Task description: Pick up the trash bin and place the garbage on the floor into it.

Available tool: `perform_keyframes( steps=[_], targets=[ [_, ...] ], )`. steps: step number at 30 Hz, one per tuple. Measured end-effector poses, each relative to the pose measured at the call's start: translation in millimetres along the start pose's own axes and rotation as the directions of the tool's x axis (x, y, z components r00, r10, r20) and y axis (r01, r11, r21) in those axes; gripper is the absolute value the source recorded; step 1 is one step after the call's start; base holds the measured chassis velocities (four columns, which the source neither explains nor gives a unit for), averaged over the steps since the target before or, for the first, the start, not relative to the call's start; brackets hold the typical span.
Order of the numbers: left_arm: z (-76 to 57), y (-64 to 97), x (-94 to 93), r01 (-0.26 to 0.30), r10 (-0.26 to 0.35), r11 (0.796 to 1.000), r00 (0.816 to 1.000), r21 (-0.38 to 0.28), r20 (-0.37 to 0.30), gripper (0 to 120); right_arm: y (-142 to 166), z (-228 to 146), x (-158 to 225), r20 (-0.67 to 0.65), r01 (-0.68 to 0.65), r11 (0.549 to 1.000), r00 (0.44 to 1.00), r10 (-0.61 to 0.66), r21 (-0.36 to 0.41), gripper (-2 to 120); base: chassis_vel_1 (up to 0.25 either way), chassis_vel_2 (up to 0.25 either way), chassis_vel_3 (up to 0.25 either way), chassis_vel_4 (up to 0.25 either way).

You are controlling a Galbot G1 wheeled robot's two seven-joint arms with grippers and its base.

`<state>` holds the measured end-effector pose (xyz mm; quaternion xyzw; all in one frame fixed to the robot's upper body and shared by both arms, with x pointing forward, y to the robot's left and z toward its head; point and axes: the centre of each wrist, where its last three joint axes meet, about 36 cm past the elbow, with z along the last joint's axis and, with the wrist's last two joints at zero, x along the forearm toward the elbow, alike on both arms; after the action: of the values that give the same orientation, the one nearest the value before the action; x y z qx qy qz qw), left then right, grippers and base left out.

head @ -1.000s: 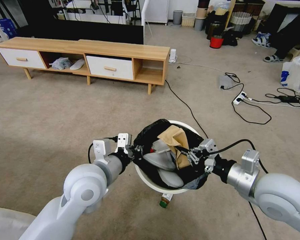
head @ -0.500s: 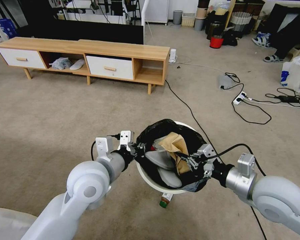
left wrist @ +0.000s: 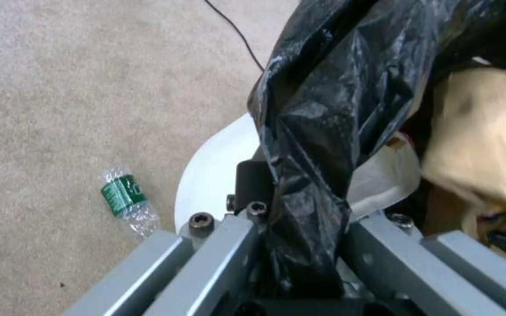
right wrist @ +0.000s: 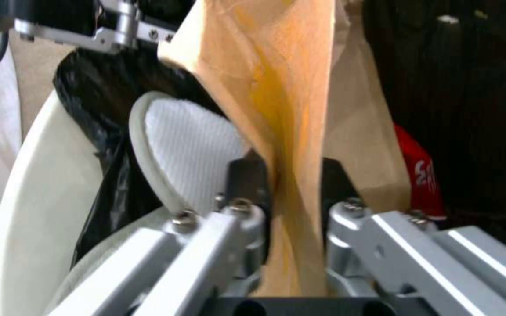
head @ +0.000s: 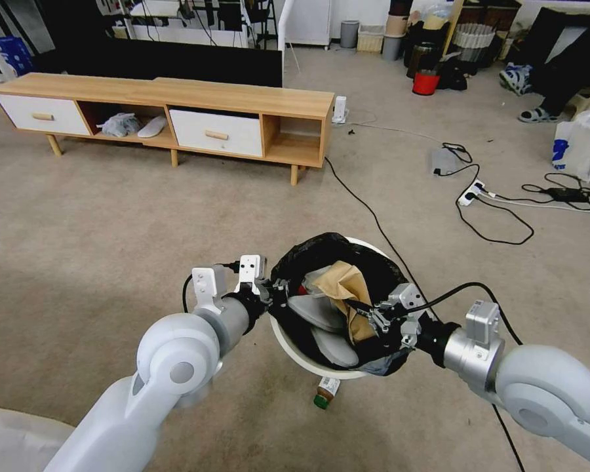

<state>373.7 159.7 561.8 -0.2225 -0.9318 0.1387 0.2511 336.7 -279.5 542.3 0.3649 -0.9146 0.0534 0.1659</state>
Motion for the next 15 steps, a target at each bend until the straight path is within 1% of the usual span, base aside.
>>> perform_keyframes(
  steps=[1,3,4,6,7,9,10,12,13,15],
  targets=[
    [0.0,0.0,0.0,0.000,0.000,1.000,1.000,0.000,0.000,1,0.0,0.0,0.0,0.000,0.000,1.000,1.000,0.000,0.000,14,0.000,0.000,0.000,0.000],
    [1.7,-0.8,-0.5,-0.002,0.002,1.000,1.000,0.003,-0.004,1,-0.3,-2.4,0.1,0.008,-0.002,1.000,1.000,0.002,0.004,25,0.000,0.000,0.000,0.000],
    [1.7,-0.8,-0.5,-0.002,0.002,1.000,1.000,0.003,-0.004,1,-0.3,-2.4,0.1,0.008,-0.002,1.000,1.000,0.002,0.004,25,0.000,0.000,0.000,0.000],
    [2.7,-1.2,-0.7,-0.005,0.005,1.000,1.000,0.006,-0.007,1,0.0,-3.5,0.4,0.011,-0.001,1.000,1.000,0.001,0.006,35,0.000,0.000,0.000,0.000],
    [2.7,-1.2,-0.7,-0.005,0.005,1.000,1.000,0.006,-0.007,1,0.0,-3.5,0.4,0.011,-0.001,1.000,1.000,0.001,0.006,35,0.000,0.000,0.000,0.000],
    [3.1,-1.3,-0.7,-0.005,0.005,1.000,1.000,0.007,-0.007,1,0.3,-3.6,0.4,0.014,-0.001,1.000,1.000,0.001,0.007,47,0.000,0.000,0.000,0.000],
    [3.1,-1.3,-0.7,-0.005,0.005,1.000,1.000,0.007,-0.007,1,0.3,-3.6,0.4,0.014,-0.001,1.000,1.000,0.001,0.007,47,0.000,0.000,0.000,0.000],
    [3.8,-1.4,-0.6,-0.003,0.003,1.000,1.000,0.008,-0.009,1,0.3,-3.8,0.1,0.019,-0.003,1.000,1.000,0.003,0.009,57,0.000,0.000,0.000,0.000],
    [3.8,-1.4,-0.6,-0.003,0.003,1.000,1.000,0.008,-0.009,1,0.3,-3.8,0.1,0.019,-0.003,1.000,1.000,0.003,0.009,57,0.000,0.000,0.000,0.000],
    [5.1,-1.5,-0.6,-0.002,0.002,1.000,1.000,0.010,-0.013,1,-0.3,-3.7,-0.1,0.023,-0.004,1.000,1.000,0.004,0.014,69,0.000,0.000,0.000,0.000]
  ],
)
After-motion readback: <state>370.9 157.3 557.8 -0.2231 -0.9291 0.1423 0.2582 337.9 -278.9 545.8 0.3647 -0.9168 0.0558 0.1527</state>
